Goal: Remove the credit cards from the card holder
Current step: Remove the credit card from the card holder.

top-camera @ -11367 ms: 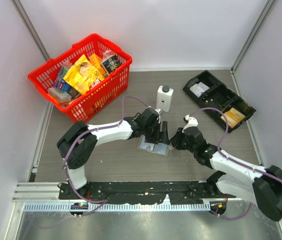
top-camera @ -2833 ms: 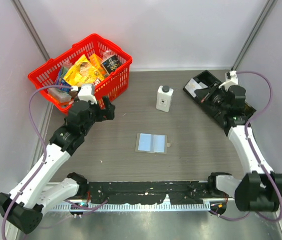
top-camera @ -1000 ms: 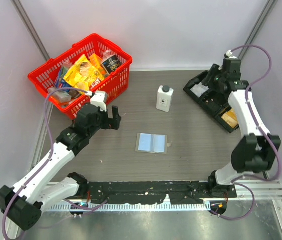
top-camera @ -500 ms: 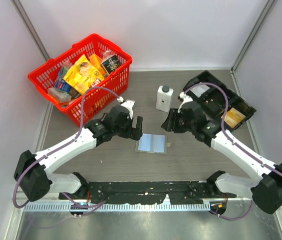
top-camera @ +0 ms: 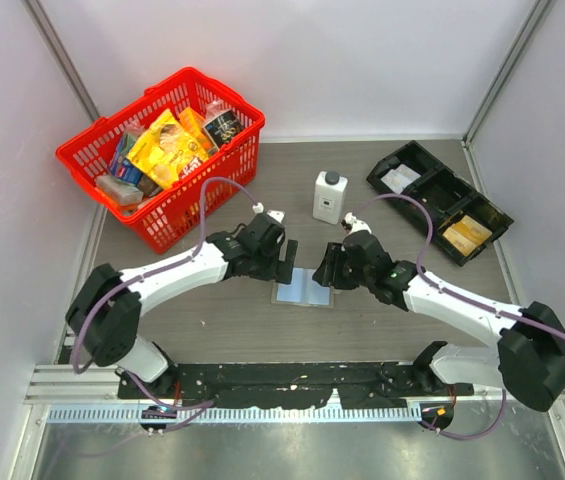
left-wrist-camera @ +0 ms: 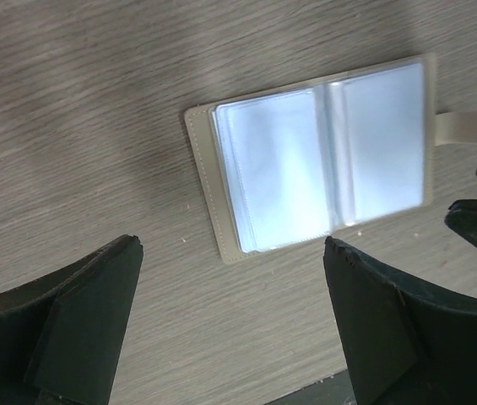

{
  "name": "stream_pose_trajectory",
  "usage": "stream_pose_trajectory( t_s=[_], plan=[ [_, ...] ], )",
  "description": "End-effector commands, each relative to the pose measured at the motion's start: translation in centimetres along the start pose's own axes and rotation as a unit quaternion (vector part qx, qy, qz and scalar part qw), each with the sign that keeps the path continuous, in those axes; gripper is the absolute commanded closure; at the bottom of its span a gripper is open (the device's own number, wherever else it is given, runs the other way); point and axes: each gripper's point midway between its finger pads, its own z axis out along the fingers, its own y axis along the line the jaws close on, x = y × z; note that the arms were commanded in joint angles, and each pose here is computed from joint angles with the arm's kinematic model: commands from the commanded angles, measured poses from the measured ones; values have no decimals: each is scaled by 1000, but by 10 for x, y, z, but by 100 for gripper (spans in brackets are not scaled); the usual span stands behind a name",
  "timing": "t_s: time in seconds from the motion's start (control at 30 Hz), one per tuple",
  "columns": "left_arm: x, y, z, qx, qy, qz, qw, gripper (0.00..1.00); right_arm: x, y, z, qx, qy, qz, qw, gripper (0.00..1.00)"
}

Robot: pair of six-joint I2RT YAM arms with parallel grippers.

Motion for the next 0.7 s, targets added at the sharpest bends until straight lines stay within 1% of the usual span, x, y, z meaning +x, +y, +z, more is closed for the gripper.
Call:
stream_pose_trajectory(
  t_s=[0.0,0.2,0.27,0.4,0.53,0.57,0.63,0.67],
  plan=[
    [-1,-1,13,-18,13,-5,1000,9,-7,-7,17,16,-28,11,999,54],
    [17,3,32,-27,49,-4,998,17,7,-29,30,56,-16,7,998,55],
    [23,4,37,-29,61,-2,998,17,11,-35,32,66,-11,4,998,55],
    [35,6,45,-34,83,-6,996,22,20,-39,37,65,4,5,998,55],
    [44,7,49,-34,98,-14,994,32,26,-40,42,64,15,3,998,55],
    [44,6,49,-32,99,-15,994,38,27,-41,43,66,16,3,998,56],
    [47,6,49,-32,102,-18,994,41,29,-42,43,66,20,3,998,56],
    [47,6,49,-30,101,-19,994,46,29,-39,43,61,21,4,998,58]
  ],
)
